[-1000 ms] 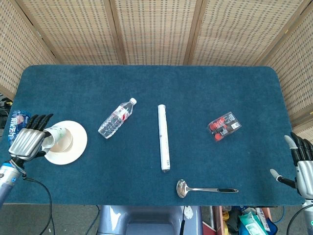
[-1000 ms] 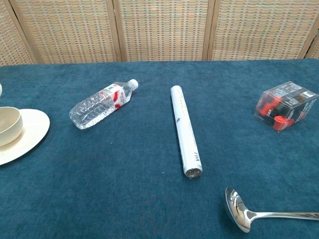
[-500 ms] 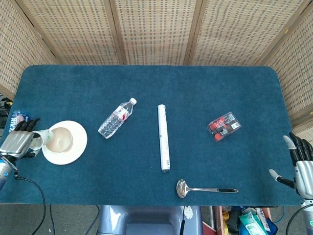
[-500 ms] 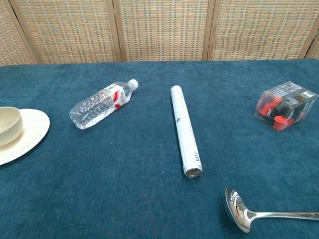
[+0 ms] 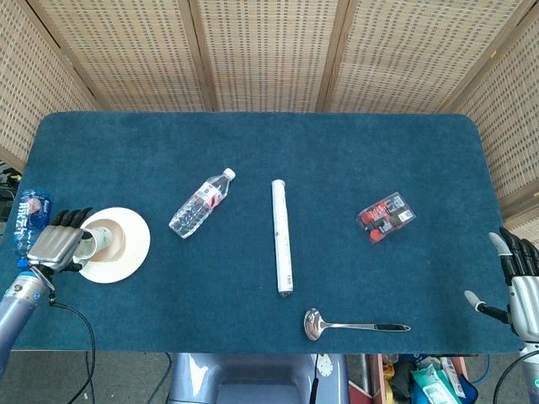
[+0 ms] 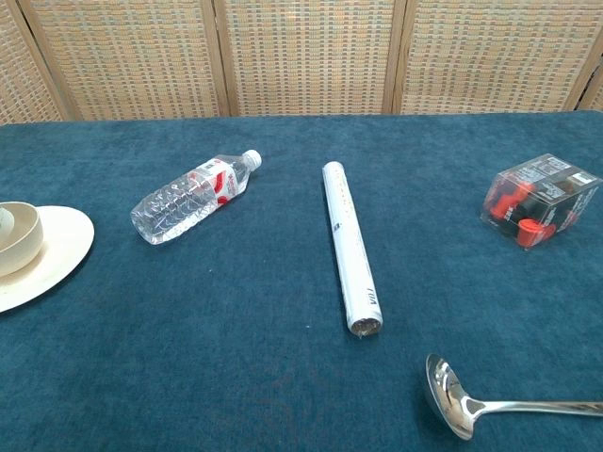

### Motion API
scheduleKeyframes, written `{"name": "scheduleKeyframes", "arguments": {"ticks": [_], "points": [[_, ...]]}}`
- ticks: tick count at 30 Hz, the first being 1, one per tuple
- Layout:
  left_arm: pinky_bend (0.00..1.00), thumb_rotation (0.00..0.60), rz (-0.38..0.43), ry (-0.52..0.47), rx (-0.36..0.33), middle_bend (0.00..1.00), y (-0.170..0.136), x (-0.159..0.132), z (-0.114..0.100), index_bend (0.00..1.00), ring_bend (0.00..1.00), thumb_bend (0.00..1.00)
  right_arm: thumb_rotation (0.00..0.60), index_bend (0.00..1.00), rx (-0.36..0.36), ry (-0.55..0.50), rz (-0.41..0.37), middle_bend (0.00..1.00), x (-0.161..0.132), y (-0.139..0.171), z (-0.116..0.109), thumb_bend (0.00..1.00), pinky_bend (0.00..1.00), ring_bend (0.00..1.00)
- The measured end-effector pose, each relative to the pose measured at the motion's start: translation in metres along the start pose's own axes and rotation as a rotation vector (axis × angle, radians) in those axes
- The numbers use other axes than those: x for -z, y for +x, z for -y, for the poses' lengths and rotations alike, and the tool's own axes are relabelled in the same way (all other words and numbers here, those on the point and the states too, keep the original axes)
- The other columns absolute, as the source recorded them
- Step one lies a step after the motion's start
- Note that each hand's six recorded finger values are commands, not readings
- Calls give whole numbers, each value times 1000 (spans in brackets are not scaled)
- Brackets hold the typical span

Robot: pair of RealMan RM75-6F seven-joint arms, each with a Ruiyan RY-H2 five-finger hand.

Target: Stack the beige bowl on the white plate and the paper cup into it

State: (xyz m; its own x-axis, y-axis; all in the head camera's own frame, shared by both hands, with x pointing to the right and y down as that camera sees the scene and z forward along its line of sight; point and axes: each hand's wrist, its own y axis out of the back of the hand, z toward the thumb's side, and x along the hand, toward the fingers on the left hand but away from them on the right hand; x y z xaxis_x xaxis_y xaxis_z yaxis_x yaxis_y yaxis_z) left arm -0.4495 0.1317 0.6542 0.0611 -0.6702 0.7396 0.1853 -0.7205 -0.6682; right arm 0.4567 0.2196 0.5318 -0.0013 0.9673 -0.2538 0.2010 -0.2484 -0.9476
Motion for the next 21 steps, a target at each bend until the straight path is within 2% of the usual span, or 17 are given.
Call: {"name": "scheduleKeyframes", "arguments": {"ticks": [4, 7, 12, 21], "points": [[0, 600, 11, 9, 7, 0, 2, -8, 3, 636, 0, 407, 600, 9, 2, -2, 2, 0, 1, 0, -1, 142, 0, 0], [0, 600, 15, 8, 9, 0, 2, -12, 4, 567, 0, 397, 600, 9, 2, -2, 2, 0, 1, 0, -1, 142, 0, 0], [0, 600, 12, 7, 5, 0, 2, -13, 4, 418, 0, 263, 600, 9, 1, -2, 2, 0, 1, 0, 0, 142, 0, 0], [0, 600, -6, -33, -30, 0, -2, -5, -7, 363, 0, 230, 600, 9, -1, 1, -2, 0, 0, 1, 1, 142, 0, 0]]}}
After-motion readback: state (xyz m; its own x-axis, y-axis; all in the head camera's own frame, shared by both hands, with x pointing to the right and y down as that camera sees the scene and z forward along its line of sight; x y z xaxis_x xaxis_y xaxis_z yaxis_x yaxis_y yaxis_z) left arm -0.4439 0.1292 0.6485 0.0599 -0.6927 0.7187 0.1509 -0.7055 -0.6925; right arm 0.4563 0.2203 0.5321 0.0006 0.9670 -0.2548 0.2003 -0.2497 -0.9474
